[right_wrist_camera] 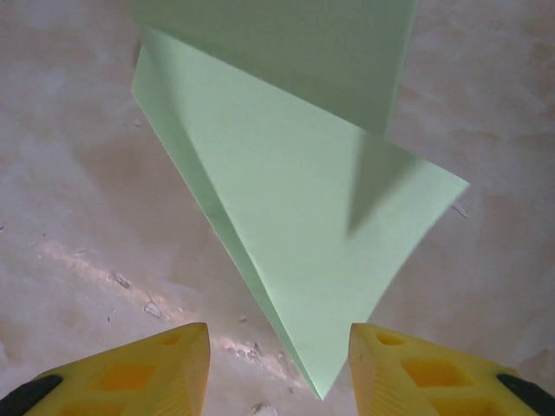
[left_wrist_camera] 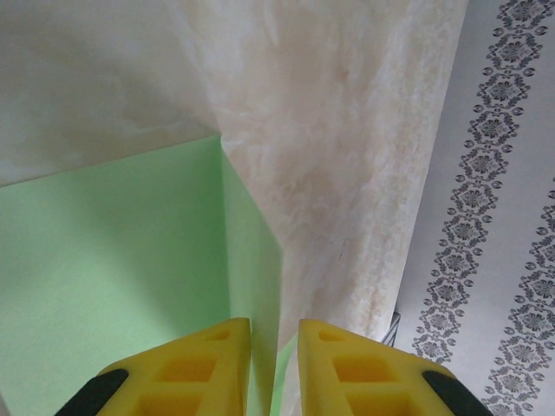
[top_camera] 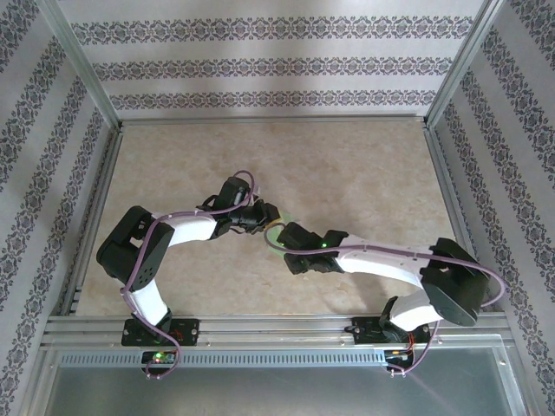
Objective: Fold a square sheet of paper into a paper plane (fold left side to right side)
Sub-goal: Fourth fold the wing at the center of the table.
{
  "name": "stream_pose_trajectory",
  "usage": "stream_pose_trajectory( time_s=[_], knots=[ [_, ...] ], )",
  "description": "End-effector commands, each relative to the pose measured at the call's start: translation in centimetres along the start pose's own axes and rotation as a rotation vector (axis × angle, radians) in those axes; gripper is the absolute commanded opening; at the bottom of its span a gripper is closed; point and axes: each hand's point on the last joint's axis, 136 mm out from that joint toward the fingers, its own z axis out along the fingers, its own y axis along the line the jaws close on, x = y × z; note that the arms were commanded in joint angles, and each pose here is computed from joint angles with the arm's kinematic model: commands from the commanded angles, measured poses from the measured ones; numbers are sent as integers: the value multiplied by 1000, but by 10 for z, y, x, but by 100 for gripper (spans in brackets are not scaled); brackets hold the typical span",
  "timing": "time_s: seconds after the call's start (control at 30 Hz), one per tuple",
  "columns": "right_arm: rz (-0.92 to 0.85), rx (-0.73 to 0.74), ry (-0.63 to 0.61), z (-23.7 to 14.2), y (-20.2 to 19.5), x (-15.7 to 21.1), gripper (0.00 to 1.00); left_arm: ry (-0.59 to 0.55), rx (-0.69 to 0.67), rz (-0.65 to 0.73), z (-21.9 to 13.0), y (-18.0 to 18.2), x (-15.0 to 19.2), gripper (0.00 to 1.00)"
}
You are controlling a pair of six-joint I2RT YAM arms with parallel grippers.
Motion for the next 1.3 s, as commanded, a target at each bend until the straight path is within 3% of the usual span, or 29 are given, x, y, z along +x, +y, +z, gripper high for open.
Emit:
stream_pose_trajectory(
  time_s=[0.0, 0.37, 0.97, 1.1, 1.27],
  knots=[
    [-15, 79, -33, 1, -2, -14, 47, -5, 50, 14, 0, -18, -5, 22],
    [-97, 164, 4, 21, -3, -16, 44, -10, 45, 17, 0, -20, -6, 22],
    [-116, 208, 33, 29, -12, -1, 30, -15, 19, 22, -2, -16, -6, 22],
    [-120, 208, 39, 31, -11, 1, 23, -21, 14, 23, -3, -15, -6, 23],
    [-126, 205, 48, 32, -10, 2, 10, -47, -13, 36, -13, -13, -9, 34]
  ],
)
